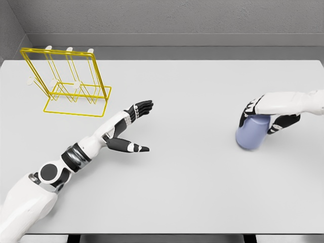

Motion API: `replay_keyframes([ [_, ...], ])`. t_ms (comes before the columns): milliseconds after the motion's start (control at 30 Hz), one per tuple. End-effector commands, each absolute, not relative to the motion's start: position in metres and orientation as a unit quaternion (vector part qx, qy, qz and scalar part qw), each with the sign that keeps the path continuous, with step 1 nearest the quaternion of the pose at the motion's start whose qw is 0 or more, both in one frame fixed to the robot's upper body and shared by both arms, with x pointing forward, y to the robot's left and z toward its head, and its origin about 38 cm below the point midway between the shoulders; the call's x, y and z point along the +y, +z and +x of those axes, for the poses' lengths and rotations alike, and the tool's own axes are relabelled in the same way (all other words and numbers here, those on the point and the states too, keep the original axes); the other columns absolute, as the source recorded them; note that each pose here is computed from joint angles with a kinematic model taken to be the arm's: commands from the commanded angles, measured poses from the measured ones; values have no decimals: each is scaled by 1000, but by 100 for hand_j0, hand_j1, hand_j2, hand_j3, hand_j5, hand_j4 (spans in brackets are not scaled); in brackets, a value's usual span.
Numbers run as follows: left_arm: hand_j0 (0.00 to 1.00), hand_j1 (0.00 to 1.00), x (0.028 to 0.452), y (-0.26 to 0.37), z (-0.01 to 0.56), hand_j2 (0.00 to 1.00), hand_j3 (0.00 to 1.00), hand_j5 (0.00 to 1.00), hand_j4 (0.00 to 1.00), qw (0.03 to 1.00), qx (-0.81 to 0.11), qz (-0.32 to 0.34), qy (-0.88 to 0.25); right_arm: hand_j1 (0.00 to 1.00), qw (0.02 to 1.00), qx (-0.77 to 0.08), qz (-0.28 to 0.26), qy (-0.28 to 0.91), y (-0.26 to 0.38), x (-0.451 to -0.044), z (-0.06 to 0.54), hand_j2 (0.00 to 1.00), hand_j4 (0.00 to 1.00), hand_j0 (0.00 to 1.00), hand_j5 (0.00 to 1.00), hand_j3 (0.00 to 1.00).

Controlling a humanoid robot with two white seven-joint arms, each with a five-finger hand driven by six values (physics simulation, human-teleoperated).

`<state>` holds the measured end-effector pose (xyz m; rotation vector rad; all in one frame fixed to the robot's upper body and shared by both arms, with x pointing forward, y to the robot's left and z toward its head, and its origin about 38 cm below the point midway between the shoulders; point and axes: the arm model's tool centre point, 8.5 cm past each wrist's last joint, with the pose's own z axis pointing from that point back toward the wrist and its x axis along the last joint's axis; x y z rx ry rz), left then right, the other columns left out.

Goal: Place the cup on the cup holder with both arms

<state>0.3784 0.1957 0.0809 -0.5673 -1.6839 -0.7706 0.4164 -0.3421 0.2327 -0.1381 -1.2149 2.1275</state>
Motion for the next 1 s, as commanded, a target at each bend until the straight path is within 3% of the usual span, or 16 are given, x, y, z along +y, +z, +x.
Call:
replay_keyframes([
  [0, 100, 100, 196, 81, 378, 100, 100, 100, 100, 567, -716, -243, -326, 66, 338, -469, -52, 814, 233, -341, 417, 66, 66, 66, 66, 66],
  [967, 100, 100, 197, 79, 379, 100, 100, 100, 100, 570, -715, -241, -325, 67, 284, -508, -32, 813, 247, -287, 430, 67, 67, 67, 67, 67],
])
